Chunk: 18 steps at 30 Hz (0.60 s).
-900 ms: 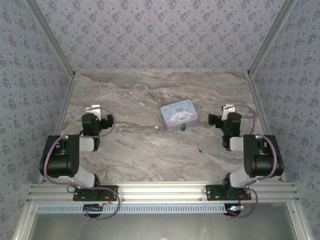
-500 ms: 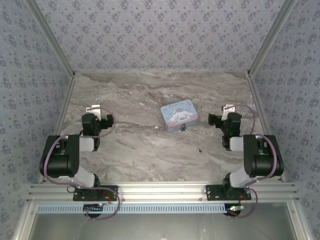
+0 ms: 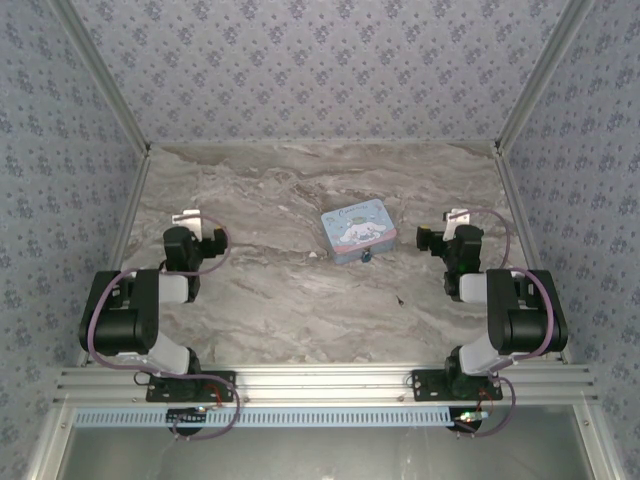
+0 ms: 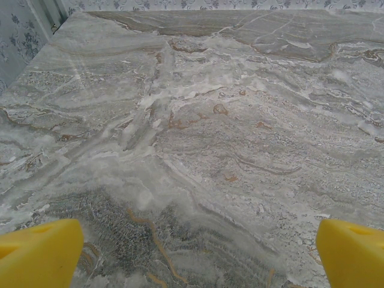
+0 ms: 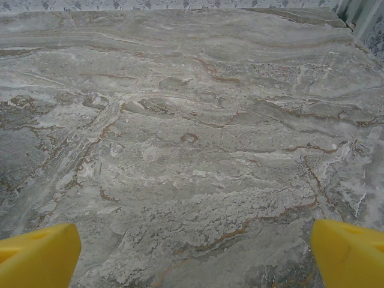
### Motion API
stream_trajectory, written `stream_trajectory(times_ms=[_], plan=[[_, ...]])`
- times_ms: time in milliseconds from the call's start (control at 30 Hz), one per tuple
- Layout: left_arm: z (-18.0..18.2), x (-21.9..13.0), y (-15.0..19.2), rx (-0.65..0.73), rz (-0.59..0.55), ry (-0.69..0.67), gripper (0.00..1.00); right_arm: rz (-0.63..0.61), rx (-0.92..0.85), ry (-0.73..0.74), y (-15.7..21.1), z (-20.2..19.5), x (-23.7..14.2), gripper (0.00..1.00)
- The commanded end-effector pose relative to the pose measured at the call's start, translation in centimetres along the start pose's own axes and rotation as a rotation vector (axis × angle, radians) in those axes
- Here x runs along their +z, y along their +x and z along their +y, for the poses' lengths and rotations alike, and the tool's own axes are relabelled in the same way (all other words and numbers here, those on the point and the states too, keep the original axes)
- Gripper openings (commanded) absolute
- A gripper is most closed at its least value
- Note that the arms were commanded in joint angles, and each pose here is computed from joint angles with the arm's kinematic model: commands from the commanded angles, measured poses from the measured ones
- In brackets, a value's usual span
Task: Unlock a padlock with a key
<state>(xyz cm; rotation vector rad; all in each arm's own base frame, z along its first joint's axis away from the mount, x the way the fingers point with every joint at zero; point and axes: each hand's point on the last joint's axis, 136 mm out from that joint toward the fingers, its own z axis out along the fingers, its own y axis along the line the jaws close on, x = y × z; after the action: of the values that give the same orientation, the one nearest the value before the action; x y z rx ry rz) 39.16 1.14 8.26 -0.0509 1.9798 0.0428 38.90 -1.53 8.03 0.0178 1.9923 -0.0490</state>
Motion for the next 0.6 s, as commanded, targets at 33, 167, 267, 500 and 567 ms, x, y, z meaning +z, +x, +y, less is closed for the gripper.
stream_trajectory(times_ms=[33, 167, 267, 500, 567], plan=[[0.2, 0.4, -0.9, -0.014, -0.016, -0.005, 0.99, -0.005, 0.005, 0.015, -0.2, -0.3, 0.1, 1.0], [0.3, 0.3, -0.8, -0.021, -0.019, -0.01, 0.99, -0.01, 0.009, 0.009, -0.3, -0.3, 0.0, 1.0], [0.5, -0.5, -1.9, -0.022, -0.042, -0.019, 0.99, -0.007, 0.024, 0.035, -0.7, -0.9, -0.2, 1.0], [0.7, -4.2, -6.6, -0.112, -0.05, -0.034, 1.0, 0.036, 0.091, 0.079, -2.9, -2.1, -2.5, 1.0], [0.5, -5.0, -7.3, -0.178, -0.003, -0.023, 0.99, 0.061, 0.117, 0.083, -3.4, -2.2, -3.3, 1.0]])
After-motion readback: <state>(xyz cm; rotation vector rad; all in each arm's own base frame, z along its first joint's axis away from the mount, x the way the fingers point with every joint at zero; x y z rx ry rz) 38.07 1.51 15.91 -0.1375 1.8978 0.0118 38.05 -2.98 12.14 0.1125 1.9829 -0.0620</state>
